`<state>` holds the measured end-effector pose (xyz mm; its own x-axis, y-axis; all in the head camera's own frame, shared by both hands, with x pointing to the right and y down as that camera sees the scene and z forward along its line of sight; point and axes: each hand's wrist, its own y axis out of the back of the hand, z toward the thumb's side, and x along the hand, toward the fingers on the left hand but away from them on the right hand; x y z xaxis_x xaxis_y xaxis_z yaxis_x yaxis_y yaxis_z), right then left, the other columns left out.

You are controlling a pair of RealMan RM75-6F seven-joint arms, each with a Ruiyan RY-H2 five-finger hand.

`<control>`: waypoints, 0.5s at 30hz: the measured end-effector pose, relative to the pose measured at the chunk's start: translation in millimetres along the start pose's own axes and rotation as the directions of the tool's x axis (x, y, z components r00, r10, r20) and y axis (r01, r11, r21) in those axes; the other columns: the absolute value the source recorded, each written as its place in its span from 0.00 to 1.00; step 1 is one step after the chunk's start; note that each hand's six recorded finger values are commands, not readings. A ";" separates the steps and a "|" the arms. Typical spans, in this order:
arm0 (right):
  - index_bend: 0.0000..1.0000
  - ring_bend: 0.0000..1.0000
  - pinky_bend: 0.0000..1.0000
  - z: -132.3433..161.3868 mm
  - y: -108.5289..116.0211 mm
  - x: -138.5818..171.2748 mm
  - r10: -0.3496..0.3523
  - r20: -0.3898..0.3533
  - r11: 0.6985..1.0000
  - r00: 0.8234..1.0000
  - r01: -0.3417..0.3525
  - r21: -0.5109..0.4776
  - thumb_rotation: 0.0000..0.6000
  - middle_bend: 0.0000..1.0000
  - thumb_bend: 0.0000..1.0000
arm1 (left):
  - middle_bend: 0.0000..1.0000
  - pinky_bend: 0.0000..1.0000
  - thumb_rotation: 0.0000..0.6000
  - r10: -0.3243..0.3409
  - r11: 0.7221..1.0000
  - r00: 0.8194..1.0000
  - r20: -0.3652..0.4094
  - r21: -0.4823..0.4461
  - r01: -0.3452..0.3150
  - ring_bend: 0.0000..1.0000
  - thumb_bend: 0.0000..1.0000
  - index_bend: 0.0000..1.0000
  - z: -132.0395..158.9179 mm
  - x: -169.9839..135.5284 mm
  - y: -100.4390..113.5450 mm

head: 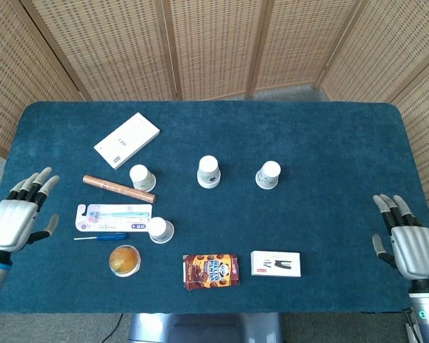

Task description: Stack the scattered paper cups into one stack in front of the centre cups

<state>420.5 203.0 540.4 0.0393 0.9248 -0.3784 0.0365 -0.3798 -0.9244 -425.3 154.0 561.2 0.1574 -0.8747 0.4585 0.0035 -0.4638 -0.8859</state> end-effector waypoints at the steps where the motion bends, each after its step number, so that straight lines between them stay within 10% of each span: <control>1: 0.00 0.03 0.36 -0.2 1.1 0.4 -0.002 -0.001 1.000 1.000 0.002 0.000 1.00 0.11 0.50 | 0.00 0.12 0.83 -0.011 1.000 1.000 0.005 0.000 0.011 0.00 0.49 0.00 2.3 5.2 -0.9; 15: 0.00 0.03 0.36 -6.7 5.3 4.3 0.001 0.010 1.000 1.000 -0.001 0.003 1.00 0.11 0.50 | 0.00 0.13 0.86 -0.125 0.992 0.991 0.040 0.011 0.125 0.00 0.46 0.00 38.6 84.7 -26.0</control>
<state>427.6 204.9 534.2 0.0293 0.9248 -0.3794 0.0339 -0.3803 -0.9243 -373.9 97.4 620.4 0.1955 -0.8033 0.5626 0.0336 -0.5679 -0.8224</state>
